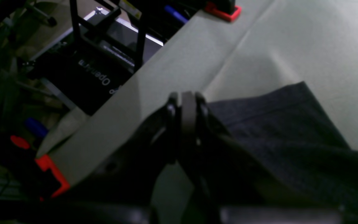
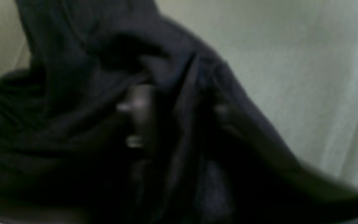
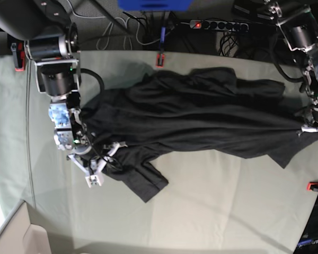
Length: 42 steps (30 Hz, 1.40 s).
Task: Layout the t-shirt on the table in an organized manner, then fold the t-shirt properly
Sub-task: 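Grasp the shirt hem with both grippers and drag it flat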
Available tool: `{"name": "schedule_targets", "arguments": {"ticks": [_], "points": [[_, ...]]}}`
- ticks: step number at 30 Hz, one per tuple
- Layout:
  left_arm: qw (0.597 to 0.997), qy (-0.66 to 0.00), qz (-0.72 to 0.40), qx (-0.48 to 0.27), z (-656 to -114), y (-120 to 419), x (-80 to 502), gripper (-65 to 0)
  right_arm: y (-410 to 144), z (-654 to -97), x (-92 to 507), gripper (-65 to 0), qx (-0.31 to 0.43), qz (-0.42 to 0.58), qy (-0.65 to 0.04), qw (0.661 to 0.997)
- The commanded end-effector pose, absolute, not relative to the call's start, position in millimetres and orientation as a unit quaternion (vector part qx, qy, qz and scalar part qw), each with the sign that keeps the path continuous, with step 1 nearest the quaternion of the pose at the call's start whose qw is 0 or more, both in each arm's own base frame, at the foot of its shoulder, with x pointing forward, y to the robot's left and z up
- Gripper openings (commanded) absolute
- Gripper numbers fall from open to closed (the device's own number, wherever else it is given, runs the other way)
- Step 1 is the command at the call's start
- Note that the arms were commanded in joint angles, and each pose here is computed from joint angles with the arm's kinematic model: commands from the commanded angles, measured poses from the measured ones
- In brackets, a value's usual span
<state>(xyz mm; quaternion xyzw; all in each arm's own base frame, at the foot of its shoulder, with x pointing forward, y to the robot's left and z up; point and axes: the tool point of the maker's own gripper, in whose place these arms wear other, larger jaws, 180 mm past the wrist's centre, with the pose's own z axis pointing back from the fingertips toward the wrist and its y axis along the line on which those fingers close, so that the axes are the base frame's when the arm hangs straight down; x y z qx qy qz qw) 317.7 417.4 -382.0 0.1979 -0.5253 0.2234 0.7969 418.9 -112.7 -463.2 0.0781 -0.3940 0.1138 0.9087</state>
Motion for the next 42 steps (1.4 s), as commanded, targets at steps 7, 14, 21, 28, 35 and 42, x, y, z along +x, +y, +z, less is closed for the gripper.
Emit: {"name": "schedule_targets", "arguments": {"ticks": [7, 14, 21, 28, 35, 42], "points": [[0.755, -0.584, 0.217, 0.205, -331.0, 423.7, 349.8, -64.8, -137.9, -393.2, 466.9, -65.0, 0.059, 0.108, -0.481, 0.868], [0.705, -0.66, 0.196, 0.169, -259.1, 392.7, 414.4, -64.8, -190.5, -300.7, 513.7, -65.0, 0.023, 0.059, -0.573, 0.817], [0.681, -0.71, 0.139, 0.115, -199.2, 329.3, 491.6, -64.8, -206.5, -240.9, 553.3, -65.0, 0.013, 0.053, -0.611, 0.79], [0.713, -0.679, 0.157, 0.071, -211.9, 306.4, 543.9, -64.6, -214.0, -244.5, 580.7, -65.0, 0.036, 0.026, -0.598, 0.801], [0.758, -0.625, 0.179, 0.05, -242.5, 305.4, 567.0, -64.4, -210.6, -250.1, 585.4, -61.4, 0.049, 0.016, -0.602, 0.797], [0.78, -0.597, 0.184, 0.045, -263.6, 302.6, 566.6, -38.9, -212.7, -279.0, 571.4, -35.4, 0.047, 0.015, -0.582, 0.811]]}}
